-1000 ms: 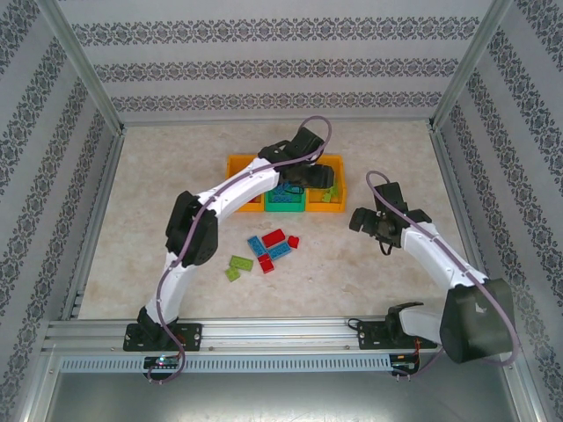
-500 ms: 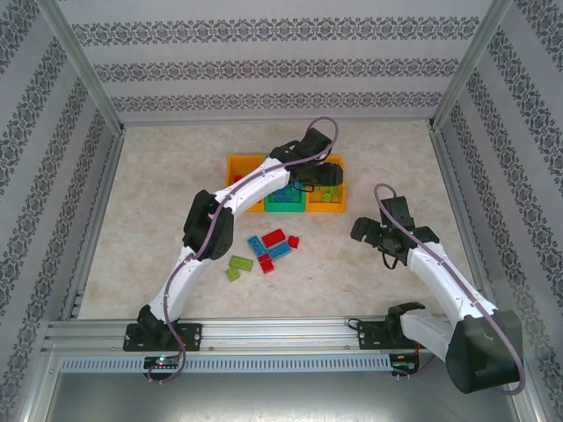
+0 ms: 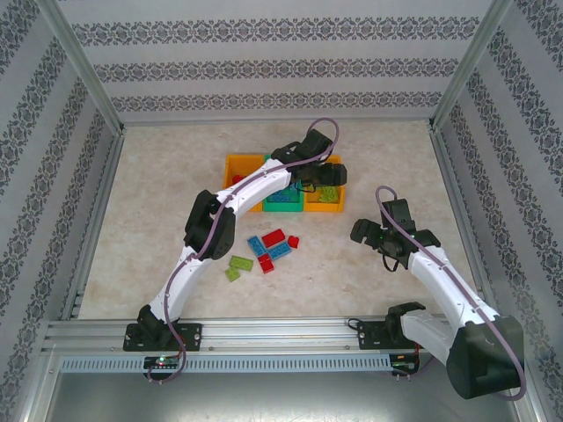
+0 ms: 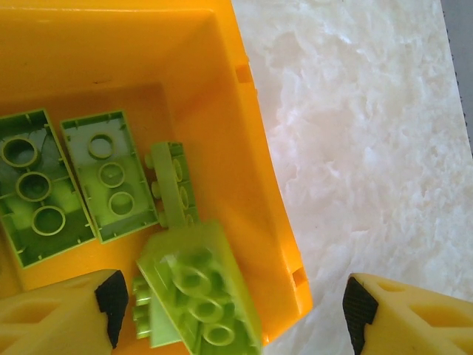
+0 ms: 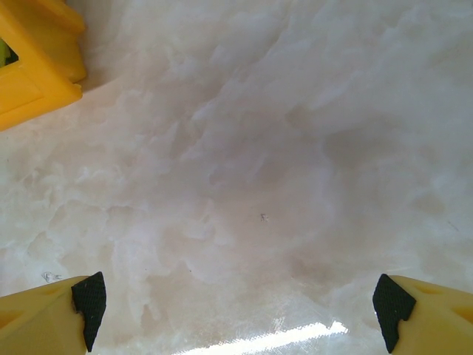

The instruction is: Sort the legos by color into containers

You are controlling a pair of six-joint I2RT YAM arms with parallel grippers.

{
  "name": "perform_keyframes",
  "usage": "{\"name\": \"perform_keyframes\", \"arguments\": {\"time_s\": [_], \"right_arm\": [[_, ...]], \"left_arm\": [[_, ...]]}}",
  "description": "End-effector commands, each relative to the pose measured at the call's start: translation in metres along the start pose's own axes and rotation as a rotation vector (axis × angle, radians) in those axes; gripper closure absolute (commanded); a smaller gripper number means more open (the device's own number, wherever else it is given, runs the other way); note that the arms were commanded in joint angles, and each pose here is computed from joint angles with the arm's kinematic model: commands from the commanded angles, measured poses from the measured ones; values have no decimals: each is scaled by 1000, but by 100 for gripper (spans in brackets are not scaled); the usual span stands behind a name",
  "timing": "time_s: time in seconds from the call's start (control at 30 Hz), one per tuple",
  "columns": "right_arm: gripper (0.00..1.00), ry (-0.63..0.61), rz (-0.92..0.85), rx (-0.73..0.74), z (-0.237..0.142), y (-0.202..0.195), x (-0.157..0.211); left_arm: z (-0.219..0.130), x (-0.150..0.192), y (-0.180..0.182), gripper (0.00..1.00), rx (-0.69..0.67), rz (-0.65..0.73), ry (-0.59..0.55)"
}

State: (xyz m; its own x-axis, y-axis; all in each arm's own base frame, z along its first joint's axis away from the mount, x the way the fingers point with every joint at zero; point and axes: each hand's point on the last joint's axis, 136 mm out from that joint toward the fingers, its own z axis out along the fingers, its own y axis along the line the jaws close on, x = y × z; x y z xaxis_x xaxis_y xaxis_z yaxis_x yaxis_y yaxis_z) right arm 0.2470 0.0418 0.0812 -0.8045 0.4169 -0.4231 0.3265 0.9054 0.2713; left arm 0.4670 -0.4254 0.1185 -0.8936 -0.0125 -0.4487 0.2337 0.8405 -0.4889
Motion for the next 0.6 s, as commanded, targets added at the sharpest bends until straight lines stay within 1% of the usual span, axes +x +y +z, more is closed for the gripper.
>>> {"name": "perform_keyframes", "arguments": {"time_s": [0.0, 0.13, 0.23, 0.27, 0.33, 0.37, 0.57], "right_arm": [[4, 16, 25, 7, 0, -6, 7], [4, 19, 12, 14, -2, -7, 7], [4, -3, 2, 36, -5, -11, 5], [4, -11, -2, 31, -6, -11, 4], [5, -32, -21, -1, -8, -6, 2], [5, -42, -34, -23, -10, -2, 1], [7, -101, -137, -146, -18, 32, 0]], "left_arm": [[6, 5, 12, 19, -32, -10, 23], [2, 5, 9, 17, -22, -8, 24], [-8, 1, 4, 13, -13, -1, 12], [-12, -1, 1, 11, -11, 5, 3], [-25, -6, -4, 2, -3, 16, -22], [-30, -8, -5, 0, -3, 22, -33], [-74, -17, -2, 0, -42, 56, -134]]}}
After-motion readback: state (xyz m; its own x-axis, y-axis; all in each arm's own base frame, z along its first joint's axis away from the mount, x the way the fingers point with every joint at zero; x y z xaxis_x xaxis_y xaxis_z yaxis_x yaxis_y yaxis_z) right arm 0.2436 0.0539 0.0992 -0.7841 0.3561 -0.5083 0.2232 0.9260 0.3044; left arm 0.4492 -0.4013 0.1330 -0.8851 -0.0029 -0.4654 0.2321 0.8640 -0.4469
